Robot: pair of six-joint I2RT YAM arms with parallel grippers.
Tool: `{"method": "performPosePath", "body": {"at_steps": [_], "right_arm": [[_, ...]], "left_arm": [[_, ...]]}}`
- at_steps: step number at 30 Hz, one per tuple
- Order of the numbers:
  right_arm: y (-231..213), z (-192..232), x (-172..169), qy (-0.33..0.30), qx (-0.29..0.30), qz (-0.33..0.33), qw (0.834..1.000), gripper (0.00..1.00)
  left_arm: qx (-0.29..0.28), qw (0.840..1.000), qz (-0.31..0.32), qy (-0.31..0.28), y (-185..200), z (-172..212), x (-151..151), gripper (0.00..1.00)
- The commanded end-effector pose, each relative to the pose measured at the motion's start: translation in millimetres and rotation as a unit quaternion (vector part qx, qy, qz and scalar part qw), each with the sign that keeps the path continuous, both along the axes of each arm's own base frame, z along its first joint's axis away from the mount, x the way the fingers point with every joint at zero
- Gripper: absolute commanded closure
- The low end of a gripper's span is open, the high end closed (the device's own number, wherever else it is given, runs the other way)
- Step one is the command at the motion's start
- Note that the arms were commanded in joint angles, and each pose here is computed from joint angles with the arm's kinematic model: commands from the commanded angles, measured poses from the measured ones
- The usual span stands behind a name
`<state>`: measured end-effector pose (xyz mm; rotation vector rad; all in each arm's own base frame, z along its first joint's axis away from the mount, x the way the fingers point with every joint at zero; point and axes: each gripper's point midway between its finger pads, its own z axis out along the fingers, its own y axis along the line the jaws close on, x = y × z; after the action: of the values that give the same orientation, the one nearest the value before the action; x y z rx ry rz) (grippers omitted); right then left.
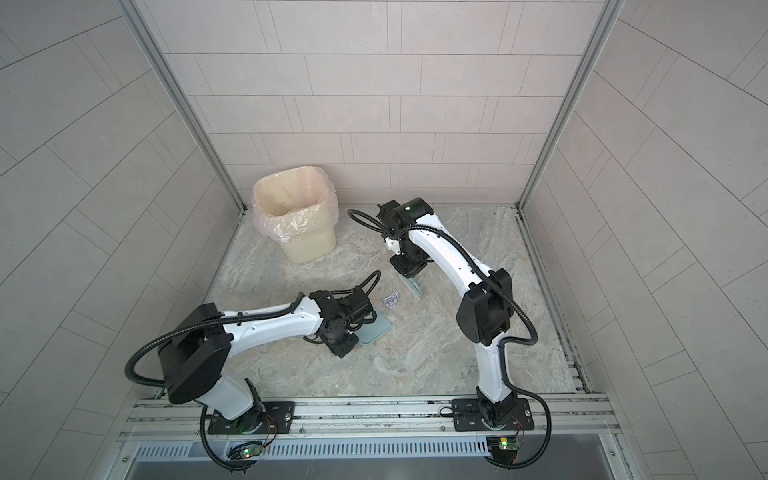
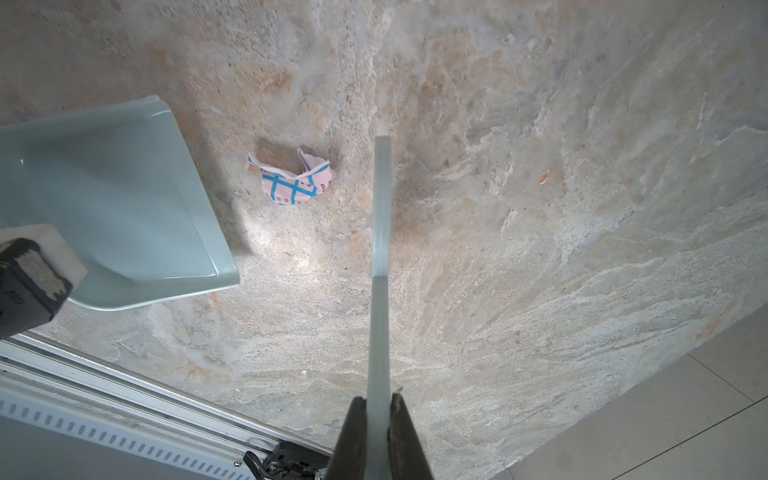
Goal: Sweep away the paper scraps from the table
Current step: 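Sweep the small patterned scrap toward the dustpan with the right brush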
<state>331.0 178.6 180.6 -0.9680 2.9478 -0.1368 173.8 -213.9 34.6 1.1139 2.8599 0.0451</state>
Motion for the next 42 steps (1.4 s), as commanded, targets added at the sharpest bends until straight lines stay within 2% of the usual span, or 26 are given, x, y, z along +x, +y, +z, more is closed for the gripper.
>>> {"method": "performPosePath", "body": {"at_steps": [1,21,35,42], "right_arm": [[-4.6,1.9,-4.4,0.01,-0.02,0.011,1.0,1.0],[13.1,-14.7,-16.2,0.049,-0.016,0.031,0.998,1.0],[42.7,-1.5,-62.0,0.095,0.028,0.082,0.992,1.0],[22.8,4.9,-39.1,0.051,0.007,0.053,0.997,1.0]], "left_arm": [[0.007,1.0,0.001,-0.011,0.1,-7.2,3.6,1.0],[-0.007,1.0,-0.005,-0.008,-12.4,-21.9,11.8,1.0],[-0.012,1.0,0.0,0.003,-13.2,-25.9,10.1,1.0],[-0.016,1.0,0.005,0.006,-13.0,-26.8,9.4,1.0]]}}
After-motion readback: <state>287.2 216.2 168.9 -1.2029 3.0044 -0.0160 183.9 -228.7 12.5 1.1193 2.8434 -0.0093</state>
